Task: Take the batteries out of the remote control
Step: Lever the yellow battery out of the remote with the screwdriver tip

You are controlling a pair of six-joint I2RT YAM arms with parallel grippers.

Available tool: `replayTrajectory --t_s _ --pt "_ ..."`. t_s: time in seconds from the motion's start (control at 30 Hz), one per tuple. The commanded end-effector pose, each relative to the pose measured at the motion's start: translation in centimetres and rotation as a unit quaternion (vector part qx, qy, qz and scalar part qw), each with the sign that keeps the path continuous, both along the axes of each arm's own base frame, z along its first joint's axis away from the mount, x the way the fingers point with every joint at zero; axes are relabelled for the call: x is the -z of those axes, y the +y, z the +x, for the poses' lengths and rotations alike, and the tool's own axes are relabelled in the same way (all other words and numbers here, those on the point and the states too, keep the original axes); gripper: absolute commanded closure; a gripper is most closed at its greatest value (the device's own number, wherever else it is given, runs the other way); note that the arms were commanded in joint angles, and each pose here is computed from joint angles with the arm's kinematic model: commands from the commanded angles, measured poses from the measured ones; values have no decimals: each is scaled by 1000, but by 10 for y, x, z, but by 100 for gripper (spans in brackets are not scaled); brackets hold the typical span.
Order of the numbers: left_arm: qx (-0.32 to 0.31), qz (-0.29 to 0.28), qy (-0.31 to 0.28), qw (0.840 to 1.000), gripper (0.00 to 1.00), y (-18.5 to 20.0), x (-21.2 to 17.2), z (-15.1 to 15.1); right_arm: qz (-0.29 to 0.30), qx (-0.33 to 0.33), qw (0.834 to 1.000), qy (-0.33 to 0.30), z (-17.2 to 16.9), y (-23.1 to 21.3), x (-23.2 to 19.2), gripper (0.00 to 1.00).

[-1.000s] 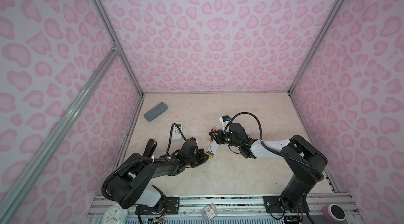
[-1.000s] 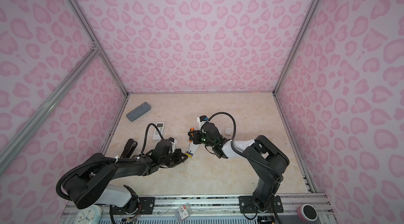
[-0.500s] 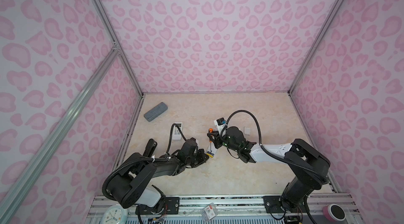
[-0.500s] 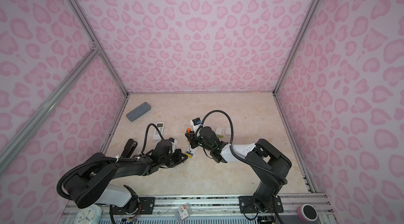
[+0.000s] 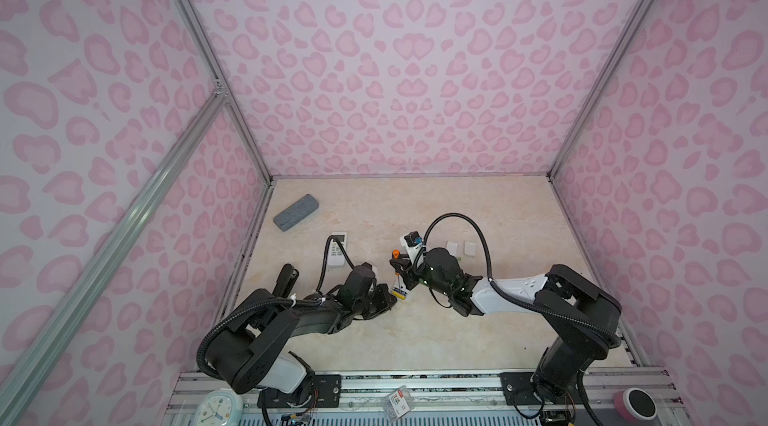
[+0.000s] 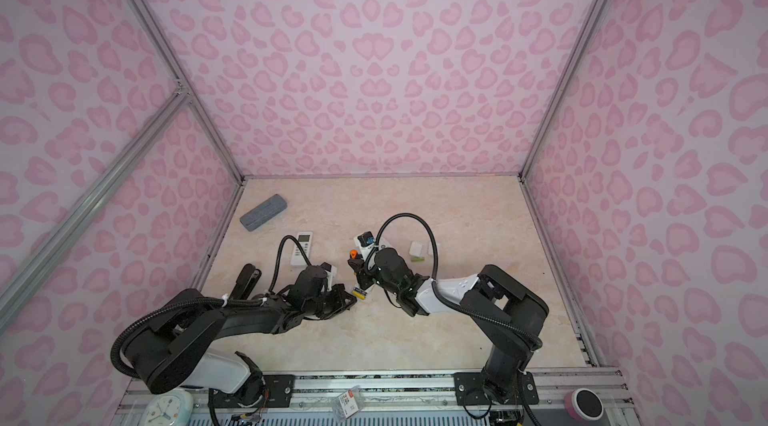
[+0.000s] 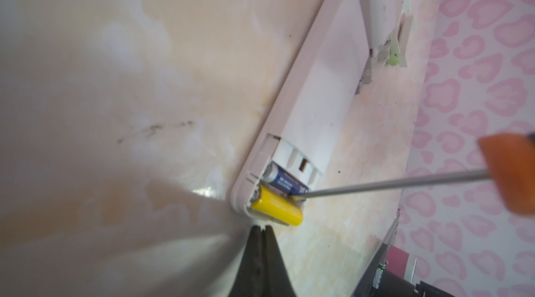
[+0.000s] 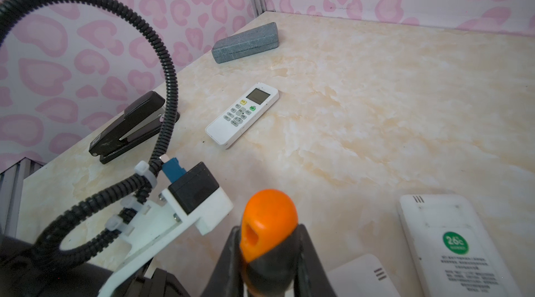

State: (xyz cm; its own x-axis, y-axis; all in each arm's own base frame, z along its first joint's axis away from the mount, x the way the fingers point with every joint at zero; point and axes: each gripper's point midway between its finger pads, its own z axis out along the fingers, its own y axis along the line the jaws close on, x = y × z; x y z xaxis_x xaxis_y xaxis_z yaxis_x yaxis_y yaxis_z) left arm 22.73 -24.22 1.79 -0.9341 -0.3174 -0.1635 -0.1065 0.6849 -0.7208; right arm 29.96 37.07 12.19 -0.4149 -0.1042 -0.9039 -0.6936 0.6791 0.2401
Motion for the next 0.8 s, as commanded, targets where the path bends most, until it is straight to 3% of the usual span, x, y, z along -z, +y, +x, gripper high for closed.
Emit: replayTrajectory --t_s 0.0,0.23,0.47,0.77 --pt "3 -4 -7 1000 96 -1 0 1 -26 -3 998 -49 -4 2 -3 100" --pt "1 -2 -4 1000 96 0 2 0 -47 -9 997 -56 -13 5 2 100" --pt "1 -8 -2 1000 96 -3 3 2 -12 18 999 28 -10 -3 19 100" --pt "-2 -13 -1 1000 96 -5 3 5 49 80 987 128 6 -18 33 100"
